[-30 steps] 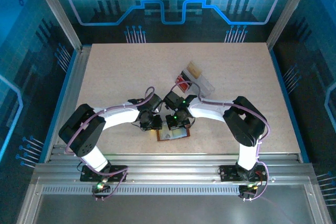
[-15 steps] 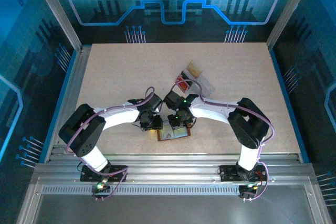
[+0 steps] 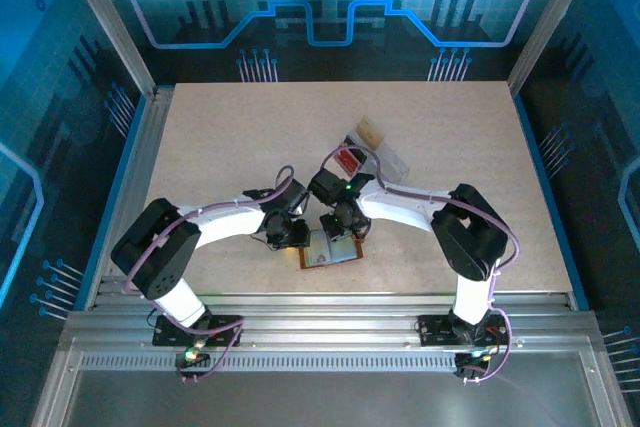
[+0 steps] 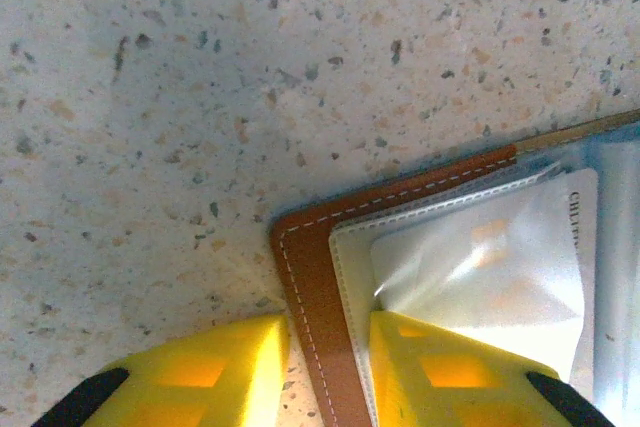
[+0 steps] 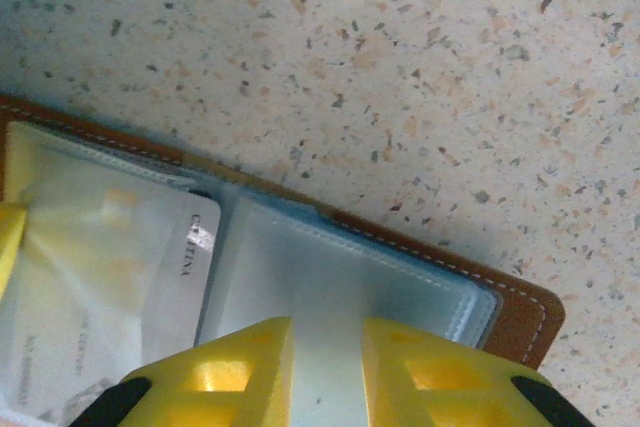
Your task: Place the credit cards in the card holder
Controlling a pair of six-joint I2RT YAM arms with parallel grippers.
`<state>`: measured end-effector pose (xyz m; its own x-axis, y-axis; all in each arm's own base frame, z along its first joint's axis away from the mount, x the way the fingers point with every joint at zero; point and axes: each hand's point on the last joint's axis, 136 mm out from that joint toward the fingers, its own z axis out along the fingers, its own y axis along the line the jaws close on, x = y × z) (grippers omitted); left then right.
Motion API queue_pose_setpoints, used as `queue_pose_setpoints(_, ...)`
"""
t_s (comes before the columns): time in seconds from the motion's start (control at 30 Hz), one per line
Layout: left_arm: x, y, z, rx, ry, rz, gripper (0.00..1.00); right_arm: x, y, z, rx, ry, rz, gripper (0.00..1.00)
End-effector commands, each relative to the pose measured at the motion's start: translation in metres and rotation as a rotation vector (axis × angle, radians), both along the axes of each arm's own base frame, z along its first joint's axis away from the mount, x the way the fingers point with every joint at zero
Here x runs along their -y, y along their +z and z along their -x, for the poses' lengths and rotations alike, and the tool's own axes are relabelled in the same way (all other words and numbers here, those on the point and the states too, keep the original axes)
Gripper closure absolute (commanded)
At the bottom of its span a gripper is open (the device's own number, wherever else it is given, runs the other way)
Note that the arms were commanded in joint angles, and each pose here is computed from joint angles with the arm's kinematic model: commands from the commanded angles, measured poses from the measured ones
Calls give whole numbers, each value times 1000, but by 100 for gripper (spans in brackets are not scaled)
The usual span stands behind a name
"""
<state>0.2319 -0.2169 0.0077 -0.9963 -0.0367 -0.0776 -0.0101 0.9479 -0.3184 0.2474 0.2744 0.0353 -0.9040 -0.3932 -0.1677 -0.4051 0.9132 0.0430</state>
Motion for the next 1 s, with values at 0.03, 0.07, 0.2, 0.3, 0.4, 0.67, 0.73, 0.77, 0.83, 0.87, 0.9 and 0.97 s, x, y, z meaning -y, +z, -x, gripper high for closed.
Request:
queue_pose_setpoints(0.03, 0, -41, 30, -112, -26, -24, 71, 7, -20, 10, -37, 16, 68, 75)
queue_pose_setpoints(0.07, 0, -41, 31, -113, -26, -25, 71, 9, -24, 11, -42, 10, 76, 75)
queue_pose_setpoints(0.2, -1, -42, 31, -114, -27, -26, 71, 18, -37, 20, -62, -18, 96, 72)
queue_pose_setpoints(0.3, -1, -42, 31, -113, -25, -24, 71, 19, -52, 32, -97, -33, 90, 72)
queue_pose_setpoints(0.4, 0, -43, 32, -117, -20, -17, 71, 18, -66, 44, -124, -34, 99, 75)
queue_pose_setpoints(0.67, 0, -46, 33, -126, -15, -18, 72, 7, -55, 42, -111, -29, 36, 94)
queue_pose_setpoints(0.73, 0, -48, 34, -126, -14, -18, 72, 4, -43, 35, -87, -24, 23, 100)
queue_pose_setpoints(0.77, 0, -48, 34, -128, -11, -16, 72, 2, -36, 31, -76, -19, 13, 100)
queue_pose_setpoints(0.83, 1, -47, 34, -126, -4, -7, 72, -5, -21, 24, -60, -11, -22, 100)
queue_pose_setpoints(0.87, 1, -47, 34, -127, 2, -2, 73, -9, -15, 22, -56, -8, -44, 100)
queue_pose_setpoints(0.9, 2, -47, 34, -126, 9, 7, 73, -13, -10, 20, -55, -5, -62, 100)
queue_pose_setpoints(0.97, 9, -46, 34, -130, 20, 36, 75, -20, -1, 17, -65, -8, -107, 100)
